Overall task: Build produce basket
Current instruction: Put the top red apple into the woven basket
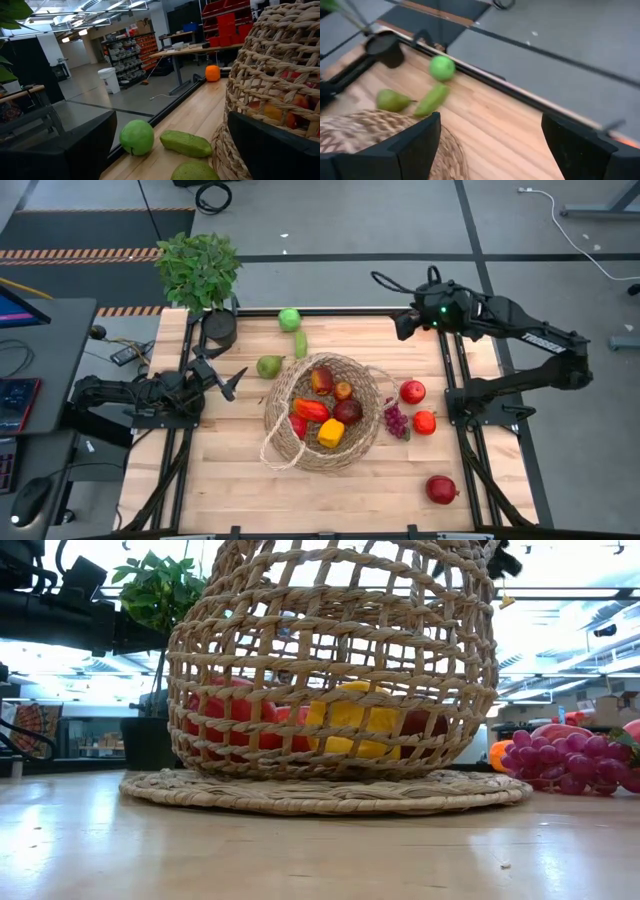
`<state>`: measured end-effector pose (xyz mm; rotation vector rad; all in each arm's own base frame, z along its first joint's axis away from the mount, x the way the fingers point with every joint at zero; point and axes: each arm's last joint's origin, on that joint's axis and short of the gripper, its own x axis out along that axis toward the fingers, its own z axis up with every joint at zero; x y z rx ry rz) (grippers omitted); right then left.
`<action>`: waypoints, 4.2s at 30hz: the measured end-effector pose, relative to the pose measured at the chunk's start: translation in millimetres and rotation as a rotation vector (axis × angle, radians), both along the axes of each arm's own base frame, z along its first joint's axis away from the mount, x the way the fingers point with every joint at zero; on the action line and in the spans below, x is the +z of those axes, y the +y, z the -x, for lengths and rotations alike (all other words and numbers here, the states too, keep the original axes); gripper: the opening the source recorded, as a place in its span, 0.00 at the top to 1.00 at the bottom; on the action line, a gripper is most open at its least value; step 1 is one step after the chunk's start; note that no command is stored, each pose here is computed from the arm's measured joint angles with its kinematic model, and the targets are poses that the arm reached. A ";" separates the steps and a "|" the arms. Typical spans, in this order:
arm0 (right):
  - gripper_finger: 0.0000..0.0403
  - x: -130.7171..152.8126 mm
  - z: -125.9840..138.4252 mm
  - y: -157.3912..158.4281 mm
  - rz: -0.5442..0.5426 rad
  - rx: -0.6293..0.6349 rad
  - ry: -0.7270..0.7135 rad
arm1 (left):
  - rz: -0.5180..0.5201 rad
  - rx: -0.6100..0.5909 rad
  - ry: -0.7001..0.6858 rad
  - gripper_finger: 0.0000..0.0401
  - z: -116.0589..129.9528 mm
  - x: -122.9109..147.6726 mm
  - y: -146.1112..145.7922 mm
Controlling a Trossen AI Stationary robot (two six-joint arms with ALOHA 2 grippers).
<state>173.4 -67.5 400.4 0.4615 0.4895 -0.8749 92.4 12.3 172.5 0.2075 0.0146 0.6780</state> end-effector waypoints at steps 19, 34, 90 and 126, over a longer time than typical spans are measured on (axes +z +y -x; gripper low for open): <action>0.02 -80.9 14.4 -21.0 -0.335 -0.130 0.109 | 0.000 0.000 0.000 0.03 0.0 0.0 0.0; 0.01 -152.6 22.5 -20.0 -0.694 -0.301 0.248 | 0.000 0.000 0.000 0.03 0.0 0.0 0.0; 0.01 -215.6 28.7 29.9 -0.640 -0.116 0.414 | 0.000 0.000 0.000 0.03 0.0 0.0 0.0; 0.08 -231.6 28.7 41.5 -0.918 -0.173 0.323 | 0.000 0.000 0.000 0.03 0.0 0.0 0.0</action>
